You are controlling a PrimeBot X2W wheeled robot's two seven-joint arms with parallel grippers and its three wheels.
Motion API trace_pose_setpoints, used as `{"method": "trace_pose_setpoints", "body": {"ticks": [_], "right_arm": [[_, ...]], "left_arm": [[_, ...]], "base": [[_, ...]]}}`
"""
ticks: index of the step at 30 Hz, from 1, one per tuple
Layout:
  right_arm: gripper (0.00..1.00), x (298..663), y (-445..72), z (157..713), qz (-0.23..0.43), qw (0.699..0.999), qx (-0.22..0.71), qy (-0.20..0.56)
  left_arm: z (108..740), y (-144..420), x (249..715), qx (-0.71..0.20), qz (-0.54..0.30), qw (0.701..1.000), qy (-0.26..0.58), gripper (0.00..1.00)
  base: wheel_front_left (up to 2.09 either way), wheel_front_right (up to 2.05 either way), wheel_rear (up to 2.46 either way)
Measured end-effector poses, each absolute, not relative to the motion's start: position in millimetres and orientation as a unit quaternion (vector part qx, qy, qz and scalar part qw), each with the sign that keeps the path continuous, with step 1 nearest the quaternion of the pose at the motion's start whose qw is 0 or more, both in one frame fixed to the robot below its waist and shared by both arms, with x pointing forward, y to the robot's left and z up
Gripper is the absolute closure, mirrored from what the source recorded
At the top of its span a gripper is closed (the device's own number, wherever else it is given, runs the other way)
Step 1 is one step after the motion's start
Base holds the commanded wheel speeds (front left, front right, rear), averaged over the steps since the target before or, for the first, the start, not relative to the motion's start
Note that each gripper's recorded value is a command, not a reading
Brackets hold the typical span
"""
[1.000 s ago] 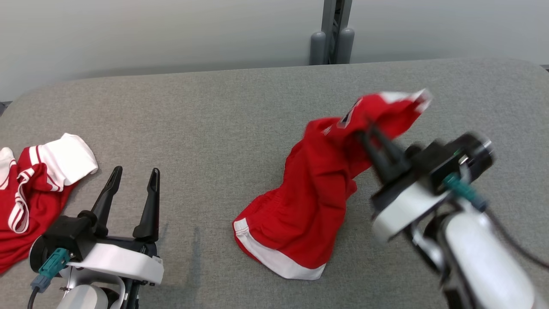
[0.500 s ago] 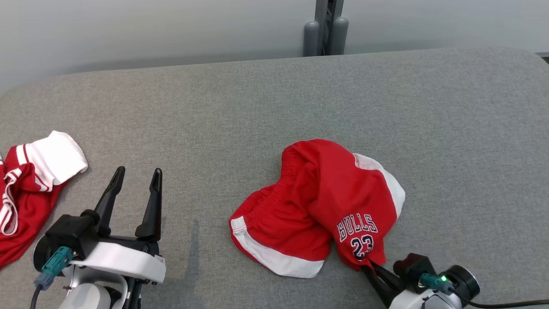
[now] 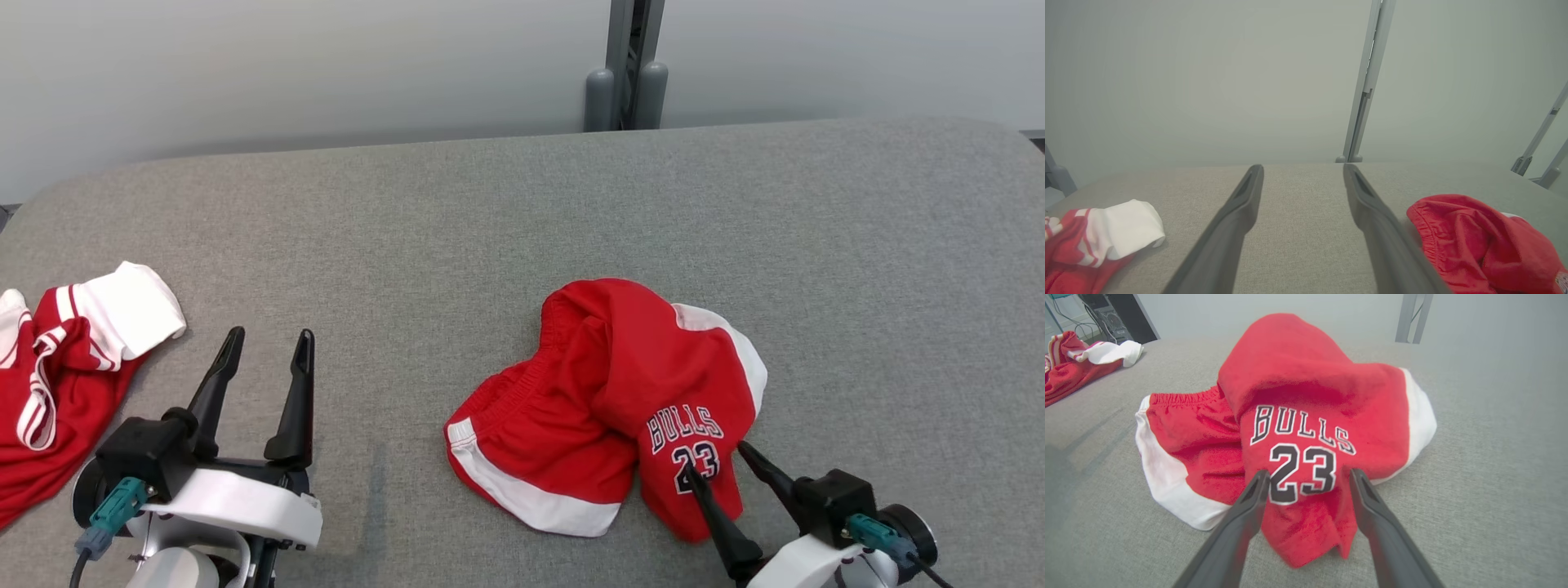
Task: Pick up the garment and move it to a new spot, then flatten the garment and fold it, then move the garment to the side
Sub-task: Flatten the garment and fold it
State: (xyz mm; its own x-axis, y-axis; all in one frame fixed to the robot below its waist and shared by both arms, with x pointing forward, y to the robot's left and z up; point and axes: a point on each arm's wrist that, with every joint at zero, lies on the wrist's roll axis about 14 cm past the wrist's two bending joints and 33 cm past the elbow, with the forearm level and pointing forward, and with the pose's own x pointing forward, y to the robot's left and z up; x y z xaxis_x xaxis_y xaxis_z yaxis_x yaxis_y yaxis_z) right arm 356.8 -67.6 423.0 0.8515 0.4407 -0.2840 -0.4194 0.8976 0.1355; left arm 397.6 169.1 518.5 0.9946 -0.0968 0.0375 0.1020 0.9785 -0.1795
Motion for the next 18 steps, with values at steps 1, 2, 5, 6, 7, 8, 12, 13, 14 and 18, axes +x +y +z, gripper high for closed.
{"method": "trace_pose_setpoints", "body": {"ticks": [1,2,5,6,7,8,12,13,14,18], "right_arm": [[0.00,357.6,-70.8,428.2,0.217,0.965,0.038,0.145],[0.00,358.5,-73.2,434.3,0.210,0.967,0.043,0.134],[0.00,362.5,-83.8,456.2,0.187,0.976,0.057,0.095],[0.00,363.8,-89.5,462.8,0.177,0.979,0.059,0.084],[0.00,365.4,-95.4,470.9,0.167,0.982,0.060,0.070],[0.00,367.6,-103.0,479.2,0.155,0.984,0.062,0.055],[0.00,374.8,-133.3,507.7,0.108,0.992,0.060,0.008],[0.00,375.3,-138.8,511.6,0.100,0.993,0.059,0.002],[0.00,375.4,-143.0,514.6,0.093,0.994,0.058,-0.002],[0.00,375.5,-150.8,523.7,0.080,0.995,0.057,-0.013]], "left_arm": [[519.1,170.3,395.8,-0.092,-0.046,0.995,-0.015,0.00],[519.3,170.9,393.7,-0.092,-0.045,0.995,-0.015,0.00],[522.6,173.3,389.6,-0.091,-0.039,0.995,-0.020,0.00],[523.8,174.4,388.4,-0.091,-0.037,0.995,-0.021,0.00],[524.9,175.3,387.1,-0.090,-0.036,0.995,-0.023,0.00],[526.6,176.3,386.2,-0.089,-0.034,0.995,-0.025,0.00],[532.1,177.5,383.1,-0.089,-0.032,0.995,-0.032,0.00],[532.0,177.3,381.8,-0.091,-0.032,0.995,-0.030,0.00],[533.0,177.3,380.8,-0.090,-0.032,0.995,-0.032,0.00],[537.3,176.5,377.7,-0.089,-0.034,0.995,-0.035,0.00]], "base": [[0.00,0.00,0.00],[0.00,0.00,0.00],[0.00,0.00,0.00],[0.00,0.00,0.00],[0.00,0.00,0.00],[0.00,0.00,0.00],[0.00,0.00,0.00],[0.00,0.00,0.00],[0.00,0.00,0.00],[0.00,0.00,0.00]]}}
